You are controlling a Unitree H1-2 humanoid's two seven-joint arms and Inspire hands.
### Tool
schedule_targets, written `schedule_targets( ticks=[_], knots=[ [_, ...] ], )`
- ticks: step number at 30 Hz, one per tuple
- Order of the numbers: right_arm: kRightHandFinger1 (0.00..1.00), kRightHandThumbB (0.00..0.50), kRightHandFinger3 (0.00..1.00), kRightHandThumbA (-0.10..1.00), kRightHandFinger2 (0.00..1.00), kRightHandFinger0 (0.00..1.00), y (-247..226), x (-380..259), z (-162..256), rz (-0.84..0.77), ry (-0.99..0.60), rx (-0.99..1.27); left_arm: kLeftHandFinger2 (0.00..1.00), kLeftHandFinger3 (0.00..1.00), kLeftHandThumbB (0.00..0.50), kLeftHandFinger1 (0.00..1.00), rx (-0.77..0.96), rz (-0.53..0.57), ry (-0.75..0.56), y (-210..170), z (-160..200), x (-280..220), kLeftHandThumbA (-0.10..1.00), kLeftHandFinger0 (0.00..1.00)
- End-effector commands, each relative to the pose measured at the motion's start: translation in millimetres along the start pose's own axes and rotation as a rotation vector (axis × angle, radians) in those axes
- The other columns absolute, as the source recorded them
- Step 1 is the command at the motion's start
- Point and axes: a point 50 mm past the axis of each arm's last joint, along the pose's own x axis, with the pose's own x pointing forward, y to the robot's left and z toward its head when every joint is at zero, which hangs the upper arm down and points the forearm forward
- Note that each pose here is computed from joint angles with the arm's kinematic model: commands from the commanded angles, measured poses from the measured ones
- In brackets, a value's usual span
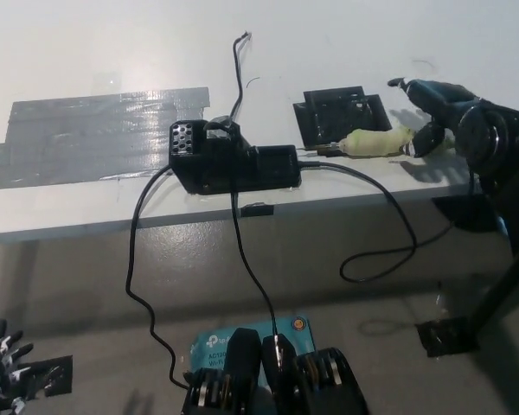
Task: The robot uses its right hand to grab and lift the soldering gun kept on the middle of the table and puts it in its base
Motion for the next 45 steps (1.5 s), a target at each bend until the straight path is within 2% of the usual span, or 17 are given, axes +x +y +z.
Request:
schedule_targets(
  ticks=[1,3,6,9,14,16,18,19,24,27,32,38,39,41,42,43,45],
  knots=[
    [1.00,0.279,1.00,0.71,1.00,1.00,-8,1,10,-0.014,-0.028,-0.013,0.99,1.00,0.092,0.77,0.045,-0.004,-0.034,4,12,-2,1.00,1.00],
    [1.00,0.240,1.00,0.68,1.00,1.00,-1,5,17,0.006,-0.026,-0.007,0.97,1.00,0.069,0.81,0.036,0.004,-0.036,4,12,-2,1.00,1.00],
    [1.00,0.248,1.00,0.65,1.00,1.00,4,7,19,0.015,-0.020,0.011,0.97,1.00,0.074,0.81,0.032,-0.006,-0.039,4,11,-3,1.00,1.00],
    [1.00,0.253,1.00,0.65,1.00,1.00,12,12,18,0.019,-0.011,0.027,0.97,1.00,0.114,0.74,0.043,-0.009,-0.047,3,10,-4,1.00,1.00],
    [1.00,0.240,1.00,0.64,1.00,1.00,17,13,3,0.035,0.033,0.052,0.97,1.00,0.162,0.76,0.055,-0.017,-0.048,1,9,-5,1.00,1.00],
    [1.00,0.193,1.00,0.63,1.00,1.00,16,12,-13,0.035,0.054,0.022,1.00,1.00,0.181,0.79,0.065,-0.024,-0.052,0,10,-7,1.00,1.00],
    [1.00,0.191,1.00,0.65,1.00,1.00,14,12,-18,0.031,0.063,0.015,1.00,1.00,0.176,0.80,0.067,-0.022,-0.056,0,12,-7,1.00,1.00],
    [1.00,0.196,1.00,0.64,1.00,1.00,11,13,-24,0.018,0.074,0.019,1.00,1.00,0.207,0.82,0.064,-0.022,-0.051,-1,13,-6,1.00,1.00],
    [1.00,0.194,1.00,0.60,1.00,1.00,6,12,-29,0.001,0.080,0.037,1.00,1.00,0.175,0.83,0.048,-0.025,-0.042,-3,16,-5,1.00,1.00],
    [1.00,0.206,1.00,0.59,1.00,1.00,8,14,-26,0.013,0.066,0.058,1.00,1.00,0.205,0.80,0.056,-0.030,-0.052,-6,17,-3,1.00,1.00],
    [1.00,0.185,1.00,0.44,1.00,1.00,26,16,-11,0.052,0.003,0.140,1.00,1.00,0.240,0.79,0.048,-0.047,-0.048,-8,13,-4,1.00,1.00],
    [1.00,0.196,1.00,0.39,1.00,1.00,57,19,0,0.106,-0.036,0.154,1.00,1.00,0.256,0.78,0.052,-0.048,-0.046,-9,9,-8,1.00,1.00],
    [1.00,0.187,1.00,0.37,1.00,1.00,65,18,0,0.122,-0.043,0.142,1.00,1.00,0.242,0.83,0.057,-0.052,-0.042,-9,10,-8,1.00,1.00],
    [1.00,0.172,1.00,0.37,1.00,1.00,69,17,-2,0.137,-0.038,0.125,1.00,1.00,0.256,0.82,0.062,-0.056,-0.047,-10,13,-6,1.00,1.00],
    [0.91,0.170,1.00,0.35,1.00,0.92,74,16,-3,0.147,-0.036,0.111,1.00,1.00,0.262,0.81,0.074,-0.060,-0.047,-10,14,-6,1.00,1.00],
    [0.75,0.165,1.00,0.34,0.85,0.78,76,16,-5,0.155,-0.027,0.104,1.00,1.00,0.257,0.81,0.075,-0.065,-0.050,-10,14,-6,1.00,1.00],
    [0.49,0.165,1.00,0.29,0.64,0.52,83,16,-9,0.180,-0.005,0.101,1.00,1.00,0.282,0.81,0.078,-0.070,-0.049,-9,15,-6,1.00,1.00]
  ],
)
